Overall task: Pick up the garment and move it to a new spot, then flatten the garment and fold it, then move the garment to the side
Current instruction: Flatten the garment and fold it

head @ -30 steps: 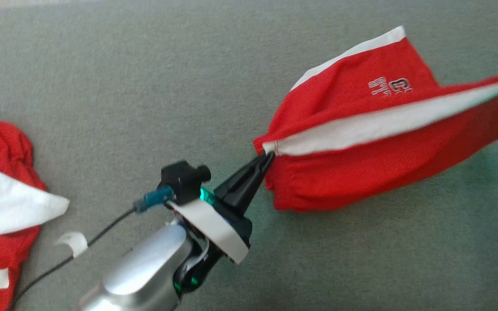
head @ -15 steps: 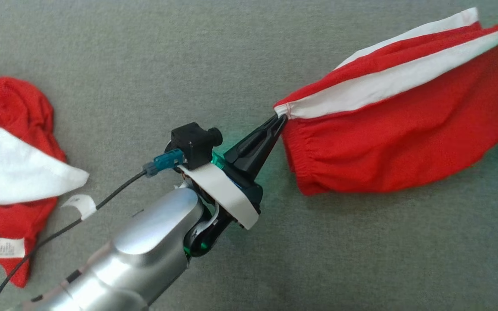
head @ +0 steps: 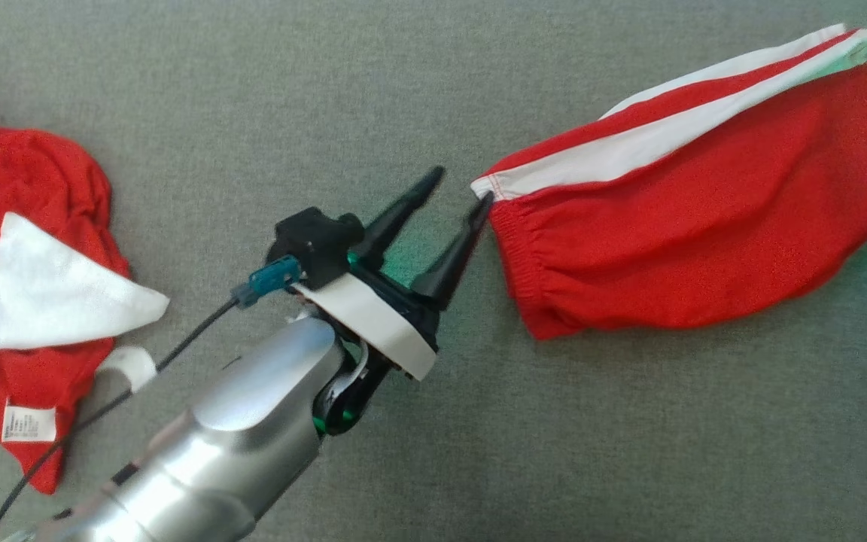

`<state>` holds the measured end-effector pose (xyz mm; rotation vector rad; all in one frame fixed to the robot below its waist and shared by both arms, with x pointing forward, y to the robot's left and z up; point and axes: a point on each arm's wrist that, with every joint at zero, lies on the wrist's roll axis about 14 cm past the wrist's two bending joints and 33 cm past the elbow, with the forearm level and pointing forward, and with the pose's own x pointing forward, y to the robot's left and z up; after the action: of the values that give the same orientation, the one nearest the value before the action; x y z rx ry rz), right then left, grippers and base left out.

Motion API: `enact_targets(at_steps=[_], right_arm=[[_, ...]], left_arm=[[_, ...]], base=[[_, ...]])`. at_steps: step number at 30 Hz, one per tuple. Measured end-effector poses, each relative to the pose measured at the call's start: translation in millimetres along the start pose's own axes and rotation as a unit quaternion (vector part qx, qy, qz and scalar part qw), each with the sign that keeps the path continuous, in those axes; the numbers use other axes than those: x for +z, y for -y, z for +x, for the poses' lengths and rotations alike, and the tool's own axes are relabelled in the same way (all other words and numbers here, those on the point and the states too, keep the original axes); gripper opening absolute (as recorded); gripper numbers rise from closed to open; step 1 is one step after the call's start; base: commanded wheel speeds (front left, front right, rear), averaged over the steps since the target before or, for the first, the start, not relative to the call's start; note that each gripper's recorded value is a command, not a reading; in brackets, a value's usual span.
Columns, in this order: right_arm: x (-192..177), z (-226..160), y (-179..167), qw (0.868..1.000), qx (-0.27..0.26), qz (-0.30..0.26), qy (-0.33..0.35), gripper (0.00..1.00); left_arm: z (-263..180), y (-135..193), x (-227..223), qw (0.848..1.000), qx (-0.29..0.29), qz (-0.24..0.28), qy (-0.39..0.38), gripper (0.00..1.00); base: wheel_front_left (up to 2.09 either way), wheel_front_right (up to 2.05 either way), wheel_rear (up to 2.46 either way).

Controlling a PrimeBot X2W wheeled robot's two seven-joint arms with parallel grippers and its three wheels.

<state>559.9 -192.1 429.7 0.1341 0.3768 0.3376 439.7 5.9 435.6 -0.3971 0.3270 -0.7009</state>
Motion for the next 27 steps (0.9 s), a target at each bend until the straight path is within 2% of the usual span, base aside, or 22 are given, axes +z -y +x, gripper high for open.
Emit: enact_targets(at_steps=[4, 7, 11, 15, 19, 24, 27], right_arm=[[-8, -22, -6, 1.0, 0.003, 0.018, 0.012, 1.0], [-30, -45, -4, 0.999, -0.007, 0.038, 0.002, 1.0], [-45, -63, 8, 0.998, -0.033, 0.047, -0.004, 1.0], [-43, -58, 24, 0.997, -0.062, 0.047, 0.003, 1.0], [-51, -45, 37, 0.995, -0.089, 0.04, -0.026, 1.0], [-64, -17, 22, 0.993, -0.081, 0.049, -0.065, 1.0], [-84, -10, 15, 0.99, -0.079, 0.055, -0.105, 1.0]], left_arm=[[-8, -17, 23, 0.996, 0.072, 0.032, 0.046, 1.0], [-23, -23, 48, 0.984, 0.131, 0.063, 0.103, 1.0], [-50, -16, 52, 0.967, 0.193, 0.087, 0.145, 1.0], [-73, -5, 49, 0.954, 0.227, 0.101, 0.166, 1.0], [-90, 2, 53, 0.945, 0.246, 0.114, 0.182, 1.0], [-107, -1, 54, 0.937, 0.27, 0.12, 0.187, 1.0], [-115, -5, 55, 0.932, 0.282, 0.122, 0.19, 1.0]], base=[[0.0, 0.0, 0.0], [0.0, 0.0, 0.0], [0.0, 0.0, 0.0], [0.0, 0.0, 0.0], [0.0, 0.0, 0.0], [0.0, 0.0, 0.0], [0.0, 0.0, 0.0]])
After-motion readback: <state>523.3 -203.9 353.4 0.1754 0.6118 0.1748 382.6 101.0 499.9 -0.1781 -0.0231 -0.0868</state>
